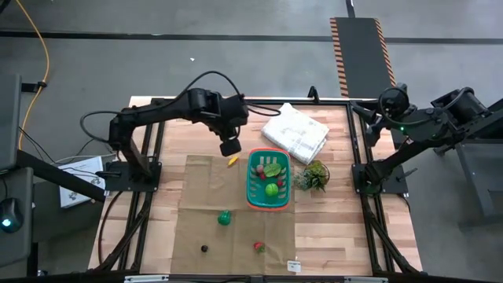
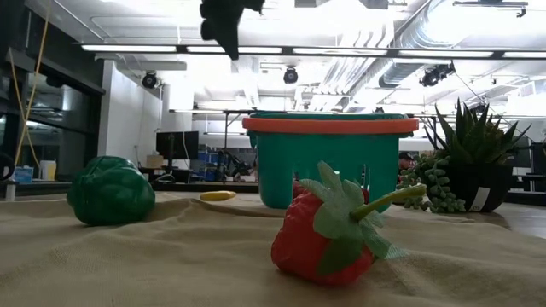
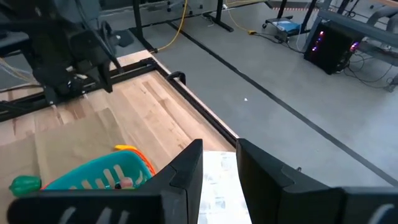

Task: Pick and placing Produce into tupperware
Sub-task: Put the yellow corn into the blue basket

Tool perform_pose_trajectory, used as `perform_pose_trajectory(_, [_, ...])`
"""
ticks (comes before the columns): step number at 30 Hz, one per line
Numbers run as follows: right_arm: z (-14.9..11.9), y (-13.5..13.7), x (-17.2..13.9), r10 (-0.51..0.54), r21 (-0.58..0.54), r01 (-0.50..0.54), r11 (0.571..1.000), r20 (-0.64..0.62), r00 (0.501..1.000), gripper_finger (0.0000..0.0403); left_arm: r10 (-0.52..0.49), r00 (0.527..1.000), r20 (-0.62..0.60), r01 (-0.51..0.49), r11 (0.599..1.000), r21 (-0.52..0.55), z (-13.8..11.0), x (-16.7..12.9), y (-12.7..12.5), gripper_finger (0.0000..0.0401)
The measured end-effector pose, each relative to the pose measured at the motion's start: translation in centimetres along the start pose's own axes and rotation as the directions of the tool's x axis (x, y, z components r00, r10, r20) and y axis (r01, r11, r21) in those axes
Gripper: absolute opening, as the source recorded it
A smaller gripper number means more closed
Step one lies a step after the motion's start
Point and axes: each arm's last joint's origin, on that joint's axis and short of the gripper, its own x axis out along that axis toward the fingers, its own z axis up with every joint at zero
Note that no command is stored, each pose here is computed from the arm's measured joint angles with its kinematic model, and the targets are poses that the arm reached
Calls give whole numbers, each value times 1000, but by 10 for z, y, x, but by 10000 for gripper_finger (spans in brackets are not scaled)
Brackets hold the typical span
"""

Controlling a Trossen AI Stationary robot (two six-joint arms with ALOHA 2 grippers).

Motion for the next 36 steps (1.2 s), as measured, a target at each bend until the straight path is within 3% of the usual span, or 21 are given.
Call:
perform_pose_trajectory(8, [0,0,0,-20,21,20,1000,13,1000,89,65,997,49,-62,996,-59,-25,-36,8,1])
perform_pose_trajectory(14, [1,0,0,-26,28,25,999,17,1000,89,80,993,84,-67,987,-145,-62,-34,12,1])
perform_pose_trajectory(20, [2,2,2,-56,27,55,998,34,998,89,28,984,179,31,948,-316,-107,-1,11,0])
perform_pose_trajectory(26, [2,6,4,-61,22,60,998,32,998,89,-80,973,216,180,850,-495,-140,57,4,2])
perform_pose_trajectory(32, [3,9,6,-66,24,65,998,29,997,89,-133,974,181,214,792,-572,-164,105,-1,3])
perform_pose_trajectory(36, [3,10,7,-67,32,66,997,28,997,89,-126,963,237,242,787,-567,-166,115,-2,3])
